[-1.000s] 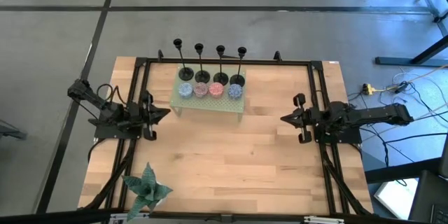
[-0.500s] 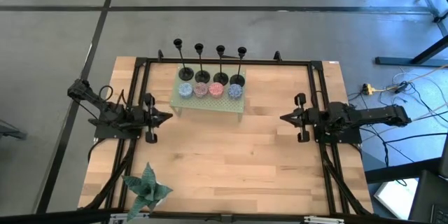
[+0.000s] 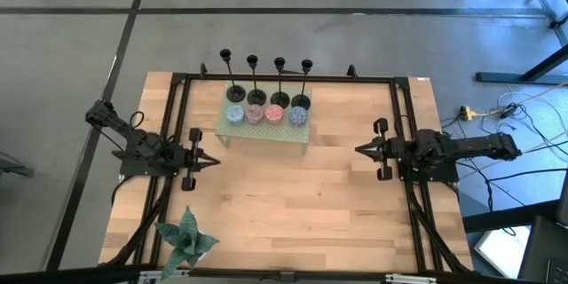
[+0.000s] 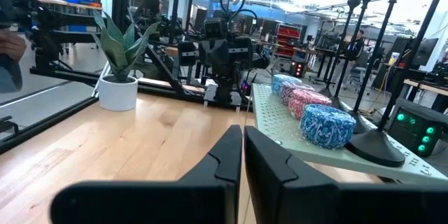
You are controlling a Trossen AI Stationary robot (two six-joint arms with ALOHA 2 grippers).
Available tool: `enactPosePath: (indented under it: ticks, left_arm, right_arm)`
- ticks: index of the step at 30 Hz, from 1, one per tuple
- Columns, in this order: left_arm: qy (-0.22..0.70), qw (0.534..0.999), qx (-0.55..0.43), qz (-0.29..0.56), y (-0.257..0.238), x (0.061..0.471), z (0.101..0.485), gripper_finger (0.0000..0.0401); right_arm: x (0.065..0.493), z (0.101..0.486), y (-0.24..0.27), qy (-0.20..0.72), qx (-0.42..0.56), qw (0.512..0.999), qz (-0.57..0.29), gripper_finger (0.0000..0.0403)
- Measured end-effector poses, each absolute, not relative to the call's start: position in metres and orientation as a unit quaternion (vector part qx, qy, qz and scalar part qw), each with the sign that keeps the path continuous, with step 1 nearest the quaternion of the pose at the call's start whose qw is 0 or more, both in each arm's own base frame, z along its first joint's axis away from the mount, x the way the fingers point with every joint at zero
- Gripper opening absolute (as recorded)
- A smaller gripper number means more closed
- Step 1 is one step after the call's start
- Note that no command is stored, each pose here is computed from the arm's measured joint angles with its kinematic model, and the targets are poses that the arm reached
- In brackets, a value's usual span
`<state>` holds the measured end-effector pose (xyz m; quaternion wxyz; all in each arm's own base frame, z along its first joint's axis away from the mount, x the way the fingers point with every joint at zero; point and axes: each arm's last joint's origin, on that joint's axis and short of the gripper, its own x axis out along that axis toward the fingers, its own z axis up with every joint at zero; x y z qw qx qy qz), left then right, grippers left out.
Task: Pick & Place candle stick holders
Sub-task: Return to Home Position
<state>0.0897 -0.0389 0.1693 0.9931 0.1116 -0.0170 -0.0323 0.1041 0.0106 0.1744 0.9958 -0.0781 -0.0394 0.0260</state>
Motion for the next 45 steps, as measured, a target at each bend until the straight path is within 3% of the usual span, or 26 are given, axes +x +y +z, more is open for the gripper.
enactPosePath:
  ticks: [45]
  left_arm:
    - [-0.02, 0.996, 0.08, -0.034, -0.039, 0.0897, 0.17, 0.0012]
  right_arm:
    - [0.1041, 0.1744, 0.0106, -0.039, -0.078, 0.996, 0.026, 0.0023]
